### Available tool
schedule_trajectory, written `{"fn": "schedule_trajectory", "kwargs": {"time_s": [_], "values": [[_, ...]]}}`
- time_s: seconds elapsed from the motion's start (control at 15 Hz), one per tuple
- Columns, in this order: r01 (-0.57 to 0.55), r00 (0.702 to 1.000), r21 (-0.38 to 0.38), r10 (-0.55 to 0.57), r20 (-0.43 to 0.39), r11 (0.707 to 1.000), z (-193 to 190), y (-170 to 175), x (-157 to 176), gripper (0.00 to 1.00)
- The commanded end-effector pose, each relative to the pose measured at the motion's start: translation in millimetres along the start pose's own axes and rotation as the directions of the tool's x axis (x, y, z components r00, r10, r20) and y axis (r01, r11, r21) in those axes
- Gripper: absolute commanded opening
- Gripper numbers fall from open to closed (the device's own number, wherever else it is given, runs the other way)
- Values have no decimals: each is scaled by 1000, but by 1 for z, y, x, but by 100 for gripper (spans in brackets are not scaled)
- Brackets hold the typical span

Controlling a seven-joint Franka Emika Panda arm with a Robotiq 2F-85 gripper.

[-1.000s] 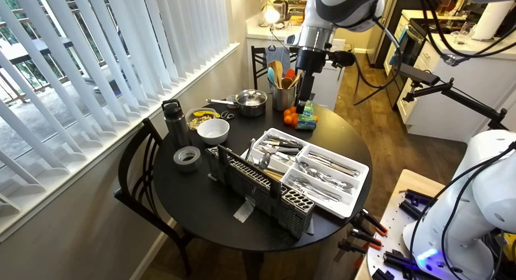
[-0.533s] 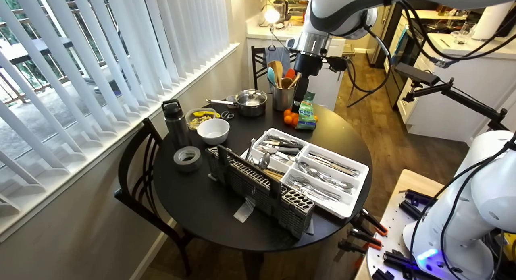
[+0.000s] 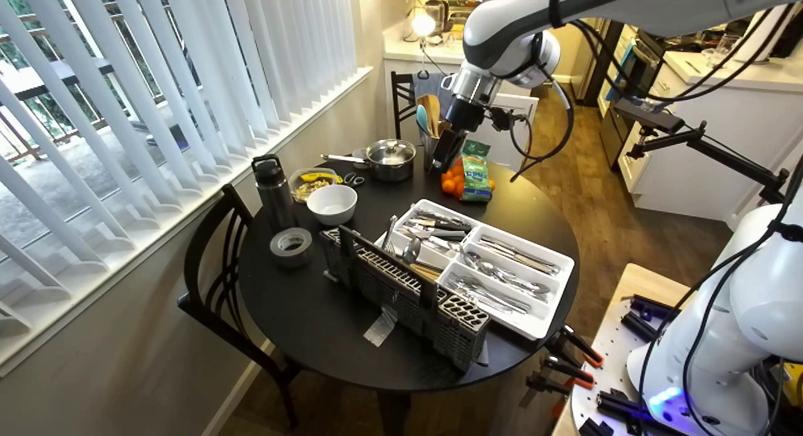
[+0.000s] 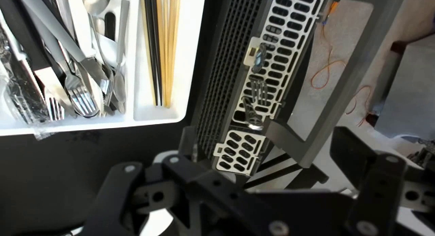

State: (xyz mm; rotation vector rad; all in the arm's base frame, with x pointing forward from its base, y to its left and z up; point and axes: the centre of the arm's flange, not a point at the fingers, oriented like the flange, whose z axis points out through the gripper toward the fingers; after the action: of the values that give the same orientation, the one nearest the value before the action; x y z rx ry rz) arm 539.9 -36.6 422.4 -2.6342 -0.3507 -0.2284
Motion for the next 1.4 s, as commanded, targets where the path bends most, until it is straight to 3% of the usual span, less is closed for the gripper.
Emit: {"fn": "schedule_trajectory", "kwargs": {"time_s": [0.0,0.33,0.6,1.0,1.33], "values": [[-72,997,79,71,14,994,37,41,23,100],[-40,984,144,14,180,989,78,22,22,100],[29,956,105,-58,287,994,108,3,21,100],[126,964,-10,-120,235,992,127,4,28,100],[114,961,19,-115,250,993,127,1,30,100]]}}
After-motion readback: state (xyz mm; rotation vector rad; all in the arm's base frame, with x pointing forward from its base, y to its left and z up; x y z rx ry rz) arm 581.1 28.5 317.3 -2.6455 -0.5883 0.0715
